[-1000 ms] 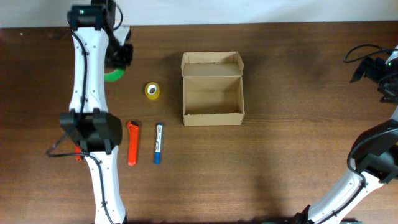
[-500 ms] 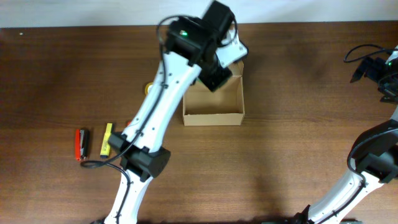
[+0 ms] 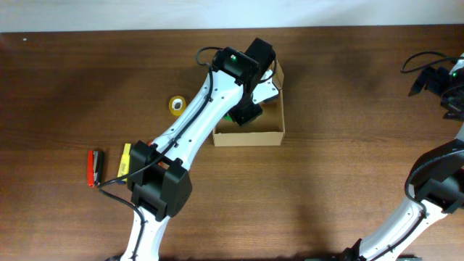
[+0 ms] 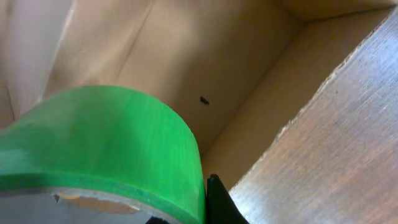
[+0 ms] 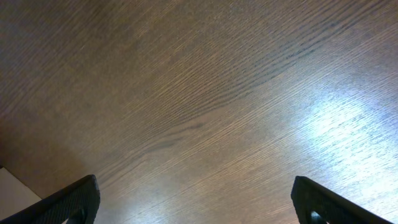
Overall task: Pack container
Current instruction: 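Carry the green tape with the left gripper and drop it in the box, then move the left gripper to the yellow tape roll and grasp it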
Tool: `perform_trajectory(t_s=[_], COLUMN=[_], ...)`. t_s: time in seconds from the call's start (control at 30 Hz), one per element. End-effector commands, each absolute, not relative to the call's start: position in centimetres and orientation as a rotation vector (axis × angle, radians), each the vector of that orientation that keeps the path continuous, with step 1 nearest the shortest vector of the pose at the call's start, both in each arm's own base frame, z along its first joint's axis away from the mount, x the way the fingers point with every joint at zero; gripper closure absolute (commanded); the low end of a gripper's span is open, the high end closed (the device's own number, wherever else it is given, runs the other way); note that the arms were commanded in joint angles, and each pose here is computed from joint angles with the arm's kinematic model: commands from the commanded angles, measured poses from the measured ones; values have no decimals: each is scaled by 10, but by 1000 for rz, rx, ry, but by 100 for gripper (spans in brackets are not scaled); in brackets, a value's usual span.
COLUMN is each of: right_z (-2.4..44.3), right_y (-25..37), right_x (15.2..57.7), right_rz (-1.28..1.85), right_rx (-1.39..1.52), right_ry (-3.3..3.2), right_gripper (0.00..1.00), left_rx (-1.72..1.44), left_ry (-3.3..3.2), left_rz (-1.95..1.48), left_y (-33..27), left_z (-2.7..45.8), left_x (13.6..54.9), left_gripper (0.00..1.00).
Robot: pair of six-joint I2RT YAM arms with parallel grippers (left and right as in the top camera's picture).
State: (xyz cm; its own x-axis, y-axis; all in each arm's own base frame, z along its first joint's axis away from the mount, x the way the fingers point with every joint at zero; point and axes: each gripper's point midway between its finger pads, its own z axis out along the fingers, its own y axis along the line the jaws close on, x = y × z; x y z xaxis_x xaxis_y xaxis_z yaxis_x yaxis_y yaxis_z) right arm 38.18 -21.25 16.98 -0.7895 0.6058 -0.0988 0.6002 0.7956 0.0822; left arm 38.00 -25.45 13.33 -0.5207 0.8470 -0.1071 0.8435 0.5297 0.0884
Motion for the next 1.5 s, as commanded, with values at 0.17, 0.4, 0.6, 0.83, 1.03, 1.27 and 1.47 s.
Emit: perform_trajectory(t_s=[0.17,0.4,0.6,0.83,1.03,1.27,1.47], right_z=[186,186,186,186,186,186,186], right_y=[-211,-211,-211,-211,-211,-211,-211], right_x=[380,380,380,380,380,380,380], right_rz=[63,63,63,63,63,63,63], right_rx=[944,944,944,944,944,944,944], right_ry=[2828,2828,2828,2828,2828,2828,2828], right_gripper=[1,1,1,1,1,1,1], left_rx=[1556,1608,1536,1505,1496,1180,833], left_ry=[2586,2645,2739,2779,2768,2641,2510], left_rz=[-43,-125,-142,-143,-141,12,234], left_y=[-261,-267,-249,-241,-243,-245,-184], left_z=[110,72,47,31,32,141,263], left_x=[389,385,396,402,405,453,455], left_gripper=[94,94,94,92,33,32,6])
